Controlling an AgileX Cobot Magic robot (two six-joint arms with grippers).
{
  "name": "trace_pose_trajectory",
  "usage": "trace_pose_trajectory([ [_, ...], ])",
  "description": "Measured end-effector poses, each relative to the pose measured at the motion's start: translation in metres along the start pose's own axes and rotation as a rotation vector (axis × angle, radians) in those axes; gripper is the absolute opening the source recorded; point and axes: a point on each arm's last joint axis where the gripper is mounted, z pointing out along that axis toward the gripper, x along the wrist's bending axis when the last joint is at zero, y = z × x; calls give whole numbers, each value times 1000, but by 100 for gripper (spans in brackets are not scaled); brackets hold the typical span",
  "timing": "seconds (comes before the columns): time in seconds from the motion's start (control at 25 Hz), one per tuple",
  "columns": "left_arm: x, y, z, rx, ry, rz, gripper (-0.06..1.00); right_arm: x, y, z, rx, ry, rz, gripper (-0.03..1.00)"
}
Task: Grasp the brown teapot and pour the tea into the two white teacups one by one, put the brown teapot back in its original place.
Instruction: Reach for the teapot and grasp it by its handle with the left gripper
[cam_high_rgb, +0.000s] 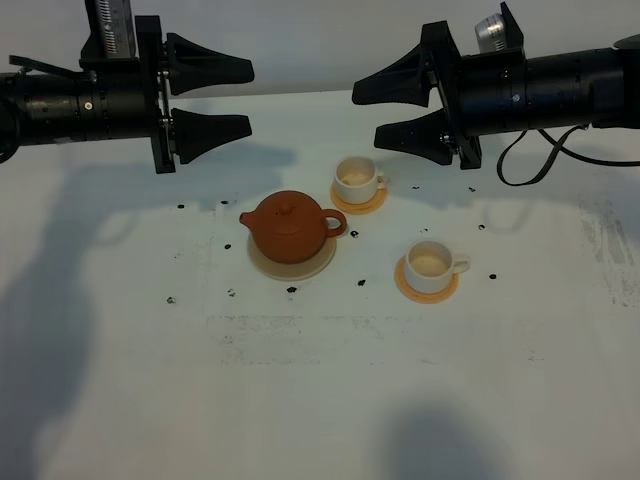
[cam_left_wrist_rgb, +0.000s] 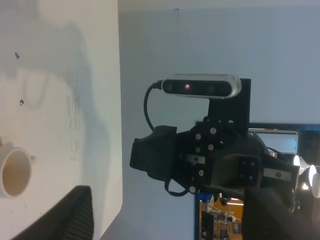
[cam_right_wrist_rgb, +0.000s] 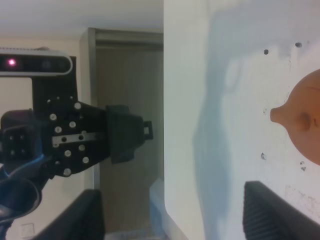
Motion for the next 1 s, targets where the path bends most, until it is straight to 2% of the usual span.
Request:
trace_pose_trajectory([
  [0.4, 0, 0, 0, 2, 2, 3, 62, -2, -1, 0, 15, -23, -15, 59],
  [0.6, 2, -1, 0, 14, 20, 53, 62, -3, -1, 0, 10, -28, -22, 59],
  [0.76, 1, -1, 0, 16, 22, 145, 62, -2, 0, 0, 1, -33, -71, 59],
  [0.88, -3, 1, -1, 12, 21, 248, 60, -3, 3, -2, -9, -42, -151, 59],
  [1.0, -15, 2, -3, 1, 35, 385, 57, 3, 6, -6, -20, -87, -267, 59],
])
